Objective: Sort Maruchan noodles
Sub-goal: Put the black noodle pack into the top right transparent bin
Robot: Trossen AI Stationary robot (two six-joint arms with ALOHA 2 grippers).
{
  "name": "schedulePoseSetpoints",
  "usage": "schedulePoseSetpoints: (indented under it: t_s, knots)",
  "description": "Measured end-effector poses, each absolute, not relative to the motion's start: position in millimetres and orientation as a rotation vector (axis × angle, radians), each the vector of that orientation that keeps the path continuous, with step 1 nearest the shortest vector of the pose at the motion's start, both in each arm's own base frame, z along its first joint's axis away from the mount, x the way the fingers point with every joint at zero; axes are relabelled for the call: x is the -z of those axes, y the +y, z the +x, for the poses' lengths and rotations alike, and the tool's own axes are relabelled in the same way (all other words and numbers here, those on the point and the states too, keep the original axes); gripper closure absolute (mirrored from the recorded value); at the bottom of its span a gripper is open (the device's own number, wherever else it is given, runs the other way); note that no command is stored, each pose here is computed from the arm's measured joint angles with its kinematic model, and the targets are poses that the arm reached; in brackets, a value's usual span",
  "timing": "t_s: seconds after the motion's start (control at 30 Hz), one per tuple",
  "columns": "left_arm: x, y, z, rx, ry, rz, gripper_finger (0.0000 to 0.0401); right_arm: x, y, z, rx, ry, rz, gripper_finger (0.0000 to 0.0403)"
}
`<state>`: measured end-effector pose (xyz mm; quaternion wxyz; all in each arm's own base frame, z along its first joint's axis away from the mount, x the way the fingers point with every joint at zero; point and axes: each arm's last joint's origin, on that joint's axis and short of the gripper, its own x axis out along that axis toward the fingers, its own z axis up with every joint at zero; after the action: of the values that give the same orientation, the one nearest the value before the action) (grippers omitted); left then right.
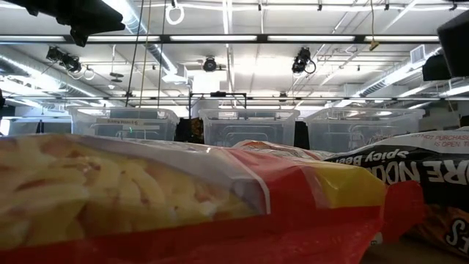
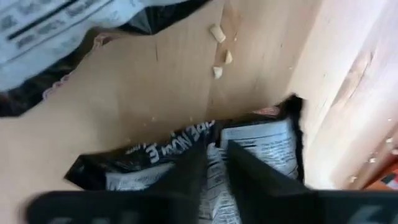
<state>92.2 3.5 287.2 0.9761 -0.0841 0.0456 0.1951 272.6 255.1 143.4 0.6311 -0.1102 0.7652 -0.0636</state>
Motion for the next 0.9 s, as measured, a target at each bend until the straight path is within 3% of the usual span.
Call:
schedulePoseSetpoints:
  t_s: [0.07,0.2,0.6,0.73,0.9]
  knots:
    - [-287,4,92,-0.393,0.092,-0.169,0.0284,-156,251,274,0.154,1.723,-0.213,0.0387]
    - [-287,4,92,-0.393,0.092,-0.169,0.0284,-203,235,275,0.207,1.556,-0.121,0.0392]
    - [-287,4,92,-0.394,0.089,-0.18,0.0284,-371,164,223,0.316,0.723,0.32,0.0395]
    - [-287,4,92,-0.394,0.089,-0.181,0.0284,-387,148,202,0.223,0.514,0.455,0.0395]
    - [-287,4,92,-0.395,0.086,-0.191,0.0284,-365,131,193,0.208,0.362,0.474,0.0395]
